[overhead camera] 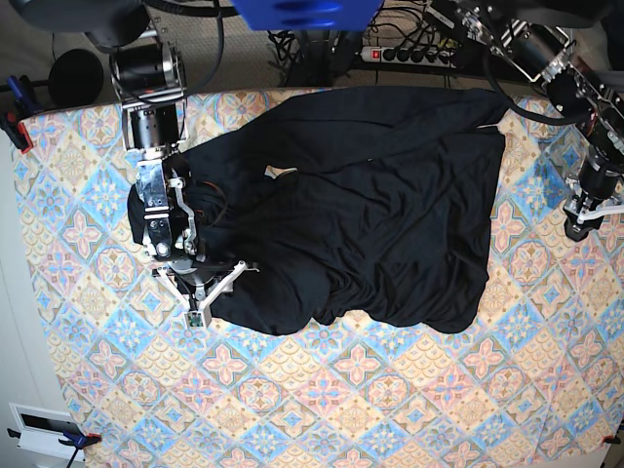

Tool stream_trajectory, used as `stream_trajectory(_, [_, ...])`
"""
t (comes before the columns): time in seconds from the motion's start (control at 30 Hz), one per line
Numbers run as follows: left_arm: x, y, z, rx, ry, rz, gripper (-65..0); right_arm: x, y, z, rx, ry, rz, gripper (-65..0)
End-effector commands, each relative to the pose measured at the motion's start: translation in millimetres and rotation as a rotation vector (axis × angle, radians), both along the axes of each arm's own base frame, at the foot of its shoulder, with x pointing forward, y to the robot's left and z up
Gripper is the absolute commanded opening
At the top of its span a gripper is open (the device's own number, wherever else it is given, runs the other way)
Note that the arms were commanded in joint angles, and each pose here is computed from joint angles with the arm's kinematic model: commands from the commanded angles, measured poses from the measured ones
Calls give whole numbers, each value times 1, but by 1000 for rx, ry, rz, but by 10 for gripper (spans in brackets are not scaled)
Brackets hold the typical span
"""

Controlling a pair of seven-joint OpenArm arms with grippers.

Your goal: Layout the t-shirt on the table in an organized manner, then fold the t-shirt properly

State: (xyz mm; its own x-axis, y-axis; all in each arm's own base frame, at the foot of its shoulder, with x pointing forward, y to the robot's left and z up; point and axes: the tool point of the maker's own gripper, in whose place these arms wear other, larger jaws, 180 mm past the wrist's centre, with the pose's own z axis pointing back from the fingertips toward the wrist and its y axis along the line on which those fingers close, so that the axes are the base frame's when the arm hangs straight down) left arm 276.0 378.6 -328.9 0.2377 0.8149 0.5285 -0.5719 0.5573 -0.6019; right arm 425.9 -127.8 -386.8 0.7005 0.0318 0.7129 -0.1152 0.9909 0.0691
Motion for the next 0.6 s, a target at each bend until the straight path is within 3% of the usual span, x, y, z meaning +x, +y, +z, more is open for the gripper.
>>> stream_trajectory(0.0, [4,8,-1,-13,-7,10,-409,22,-6,24,-3,-73,-12,-426])
stream_trajectory(0.17, [10,19,-28,-107,37,43,-409,41,-16,25,-10,-71,-34,-330])
stream_trajectory(0.3, [27,20,-27,-151,12,48,-409,57,-24,27,-10,-96,-56,-306])
stream_trajectory(0.57, [37,18,-22,-163,-10,47,-409,65,-6,11,39,-24,106,-306])
